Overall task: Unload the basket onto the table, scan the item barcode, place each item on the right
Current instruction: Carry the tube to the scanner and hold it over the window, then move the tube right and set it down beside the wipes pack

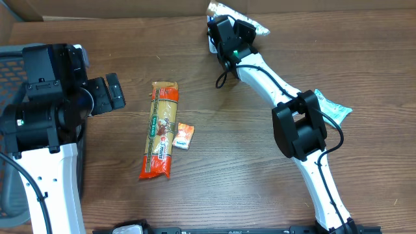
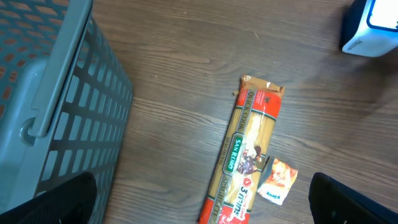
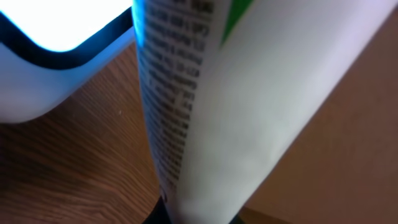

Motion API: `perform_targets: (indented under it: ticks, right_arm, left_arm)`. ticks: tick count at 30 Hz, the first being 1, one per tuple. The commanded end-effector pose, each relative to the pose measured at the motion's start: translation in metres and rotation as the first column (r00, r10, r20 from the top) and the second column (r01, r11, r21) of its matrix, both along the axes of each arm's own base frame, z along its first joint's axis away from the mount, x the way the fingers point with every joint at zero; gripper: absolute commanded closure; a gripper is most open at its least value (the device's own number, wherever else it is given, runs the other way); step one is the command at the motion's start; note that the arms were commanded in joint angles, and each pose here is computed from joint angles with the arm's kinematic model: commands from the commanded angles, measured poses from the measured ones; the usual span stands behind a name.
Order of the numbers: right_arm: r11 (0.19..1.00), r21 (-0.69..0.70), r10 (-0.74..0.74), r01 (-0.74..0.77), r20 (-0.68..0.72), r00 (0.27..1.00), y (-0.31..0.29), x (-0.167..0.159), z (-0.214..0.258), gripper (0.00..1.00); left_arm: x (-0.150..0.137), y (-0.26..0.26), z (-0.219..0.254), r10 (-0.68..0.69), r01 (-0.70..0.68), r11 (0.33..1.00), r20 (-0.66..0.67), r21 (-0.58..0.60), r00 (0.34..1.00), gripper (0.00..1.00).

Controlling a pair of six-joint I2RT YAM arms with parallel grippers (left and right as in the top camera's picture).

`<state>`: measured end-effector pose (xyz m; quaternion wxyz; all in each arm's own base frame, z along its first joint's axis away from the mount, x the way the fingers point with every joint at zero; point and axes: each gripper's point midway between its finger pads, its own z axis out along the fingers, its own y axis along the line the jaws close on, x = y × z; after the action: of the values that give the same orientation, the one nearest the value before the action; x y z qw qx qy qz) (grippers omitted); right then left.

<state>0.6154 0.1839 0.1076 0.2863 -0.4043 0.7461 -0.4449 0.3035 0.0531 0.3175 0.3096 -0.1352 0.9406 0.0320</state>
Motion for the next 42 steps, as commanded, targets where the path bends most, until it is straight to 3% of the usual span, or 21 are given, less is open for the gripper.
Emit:
perform_targets:
  ticks: [1,5,10,13,15,19,21,27,36,42]
  right_arm:
    - [0.998,0.056,-0.036,0.029,0.136,0.990,-0.002,-0.001,0.076,0.96]
    - [0.994,0.110,0.002,-0.018,0.145,0.989,0.004,-0.014,0.116,0.96]
    - [0.922,0.371,0.085,-0.111,0.086,0.993,0.021,-0.056,0.162,0.96]
    - [0.819,0.560,0.136,-0.129,0.031,0.990,0.031,-0.096,0.190,0.96]
    - [0.707,0.698,0.177,-0.109,-0.026,0.984,0.039,-0.131,0.207,0.97]
    - [0.469,0.882,0.240,0.053,-0.185,0.953,0.043,-0.206,0.232,0.97]
    - [0.426,0.889,0.231,0.167,-0.285,0.930,0.029,-0.236,0.232,0.96]
    - [0.430,0.727,0.027,0.535,-0.603,0.797,-0.033,-0.285,0.185,0.96]
    - [0.405,0.513,-0.148,0.756,-0.779,0.609,-0.089,-0.285,0.061,0.96]
    - [0.349,0.474,-0.244,0.808,-0.787,0.567,-0.130,-0.282,-0.007,0.96]
  left_arm:
    - [0.002,-0.001,0.002,-0.018,0.018,1.000,0.003,0.005,1.000,0.00]
    - [0.001,-0.001,0.001,-0.018,0.018,1.000,0.002,0.005,1.000,0.00]
    - [0.002,-0.001,0.001,-0.018,0.018,1.000,0.003,0.005,1.000,0.00]
    - [0.001,-0.001,0.001,-0.018,0.018,1.000,0.002,0.005,1.000,0.00]
    - [0.001,-0.001,0.001,-0.018,0.018,1.000,0.002,0.005,1.000,0.00]
    - [0.002,-0.001,0.002,-0.018,0.018,1.000,0.003,0.005,1.000,0.00]
    - [0.002,-0.001,0.002,-0.018,0.018,1.000,0.003,0.005,1.000,0.00]
    - [0.001,-0.001,0.001,-0.018,0.018,1.000,0.002,0.005,1.000,0.00]
    - [0.002,-0.001,0.001,-0.018,0.018,1.000,0.002,0.005,1.000,0.00]
    - [0.001,-0.001,0.001,-0.018,0.018,1.000,0.002,0.005,1.000,0.00]
